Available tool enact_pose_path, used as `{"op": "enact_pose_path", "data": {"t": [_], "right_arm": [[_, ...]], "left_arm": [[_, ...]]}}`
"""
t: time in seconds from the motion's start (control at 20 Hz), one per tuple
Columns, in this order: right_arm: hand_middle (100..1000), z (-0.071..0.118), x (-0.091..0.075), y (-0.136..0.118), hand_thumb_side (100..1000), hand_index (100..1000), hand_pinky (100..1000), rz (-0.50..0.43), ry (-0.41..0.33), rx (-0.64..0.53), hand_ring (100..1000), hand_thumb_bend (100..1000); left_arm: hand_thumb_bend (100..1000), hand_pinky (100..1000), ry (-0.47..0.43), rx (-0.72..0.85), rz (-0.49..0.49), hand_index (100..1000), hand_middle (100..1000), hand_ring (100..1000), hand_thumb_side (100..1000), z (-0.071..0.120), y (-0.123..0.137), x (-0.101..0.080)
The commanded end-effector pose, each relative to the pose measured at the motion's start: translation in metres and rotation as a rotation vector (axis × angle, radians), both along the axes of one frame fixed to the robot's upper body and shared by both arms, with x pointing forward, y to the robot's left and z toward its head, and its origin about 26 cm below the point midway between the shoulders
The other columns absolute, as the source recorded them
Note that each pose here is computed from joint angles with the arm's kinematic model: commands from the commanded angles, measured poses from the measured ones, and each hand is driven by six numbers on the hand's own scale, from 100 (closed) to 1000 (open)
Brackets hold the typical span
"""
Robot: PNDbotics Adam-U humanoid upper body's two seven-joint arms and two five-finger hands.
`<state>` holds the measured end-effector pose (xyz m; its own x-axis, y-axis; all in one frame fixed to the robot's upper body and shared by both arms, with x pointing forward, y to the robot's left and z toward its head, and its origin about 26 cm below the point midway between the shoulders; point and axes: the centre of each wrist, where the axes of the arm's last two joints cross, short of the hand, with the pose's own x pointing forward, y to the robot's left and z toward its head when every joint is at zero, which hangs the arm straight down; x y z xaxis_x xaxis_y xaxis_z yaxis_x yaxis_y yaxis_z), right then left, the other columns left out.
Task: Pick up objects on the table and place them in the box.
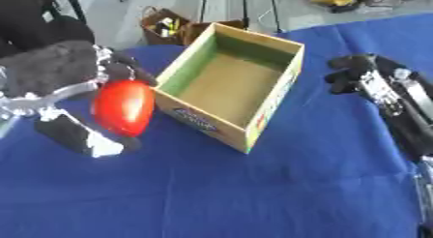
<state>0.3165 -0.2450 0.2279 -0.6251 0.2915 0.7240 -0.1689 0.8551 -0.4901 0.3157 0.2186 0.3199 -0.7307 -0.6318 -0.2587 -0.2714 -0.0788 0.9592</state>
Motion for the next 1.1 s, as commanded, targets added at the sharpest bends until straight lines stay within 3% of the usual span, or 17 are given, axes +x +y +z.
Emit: {"op": "enact_pose_path", "data": {"t": [0.05, 0.55, 1.1], "right_arm": [[492, 0.008, -0.003, 0.001, 840, 757, 734, 0.013, -0.027, -0.018, 751, 100], [492, 0.011, -0.002, 0.001, 843, 758, 735, 0.034, -0.030, -0.053, 753, 100], [493, 0.026, -0.002, 0.016, 842, 757, 735, 0.113, -0.084, -0.057, 752, 100]], "left_arm": [[100, 100, -0.020, -0.023, 0.029, 790, 439, 329, 121, 0.021, 0.011, 0.005], [100, 100, -0.070, -0.079, 0.109, 786, 438, 326, 104, 0.038, 0.010, 0.062], [100, 100, -0.174, -0.159, 0.208, 780, 406, 313, 100, 0.022, 0.009, 0.126]]}}
